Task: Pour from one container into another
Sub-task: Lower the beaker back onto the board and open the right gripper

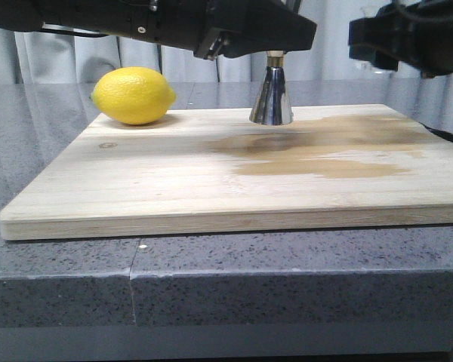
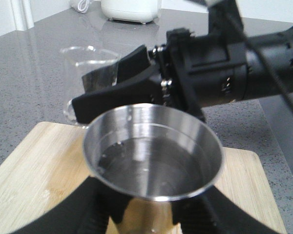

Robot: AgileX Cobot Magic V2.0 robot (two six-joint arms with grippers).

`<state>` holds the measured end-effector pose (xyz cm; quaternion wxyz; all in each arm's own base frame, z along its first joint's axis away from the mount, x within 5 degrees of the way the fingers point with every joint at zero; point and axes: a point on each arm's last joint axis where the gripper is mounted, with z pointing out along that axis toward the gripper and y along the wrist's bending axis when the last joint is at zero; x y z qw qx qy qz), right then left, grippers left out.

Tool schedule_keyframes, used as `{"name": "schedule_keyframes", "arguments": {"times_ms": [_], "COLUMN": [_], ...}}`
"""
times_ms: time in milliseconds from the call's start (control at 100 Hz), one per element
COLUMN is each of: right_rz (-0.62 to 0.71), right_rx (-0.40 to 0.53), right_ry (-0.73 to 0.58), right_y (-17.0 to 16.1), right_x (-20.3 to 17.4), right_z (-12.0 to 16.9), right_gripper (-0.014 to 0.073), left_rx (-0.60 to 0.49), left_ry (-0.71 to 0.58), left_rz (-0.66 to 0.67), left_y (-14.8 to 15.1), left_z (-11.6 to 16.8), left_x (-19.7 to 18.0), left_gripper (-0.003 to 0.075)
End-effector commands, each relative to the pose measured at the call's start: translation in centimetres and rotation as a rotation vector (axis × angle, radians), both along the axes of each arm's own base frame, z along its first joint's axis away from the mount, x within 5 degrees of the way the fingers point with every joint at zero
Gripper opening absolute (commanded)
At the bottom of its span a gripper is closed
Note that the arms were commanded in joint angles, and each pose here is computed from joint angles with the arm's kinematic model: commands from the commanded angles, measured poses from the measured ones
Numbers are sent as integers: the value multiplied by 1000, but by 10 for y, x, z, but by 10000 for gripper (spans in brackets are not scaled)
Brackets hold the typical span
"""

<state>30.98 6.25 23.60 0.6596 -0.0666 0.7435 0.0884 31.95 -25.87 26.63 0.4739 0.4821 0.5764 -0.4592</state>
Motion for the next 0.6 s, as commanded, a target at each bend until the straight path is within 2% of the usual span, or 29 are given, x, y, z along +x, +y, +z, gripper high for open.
{"name": "schedule_keyframes", "arguments": {"times_ms": [0, 190, 330, 590], "right_rz": [-5, -4, 4, 5], "right_rx": [42, 32, -65, -65], "right_ry": [-158, -133, -135, -138], "right_y": [0, 1, 2, 2], "right_x": [6, 15, 17, 17], "right_z": [17, -3, -11, -11], "right_gripper": [277, 277, 277, 277], "left_rx": [-132, -132, -132, -132], "left_ry": [-35, -35, -35, -35], "left_rz": [-17, -17, -17, -17], "left_y": [1, 1, 1, 1], "left_z": [41, 41, 41, 41], "left_x": [-9, -9, -9, -9], "left_gripper": [264, 264, 264, 264]}}
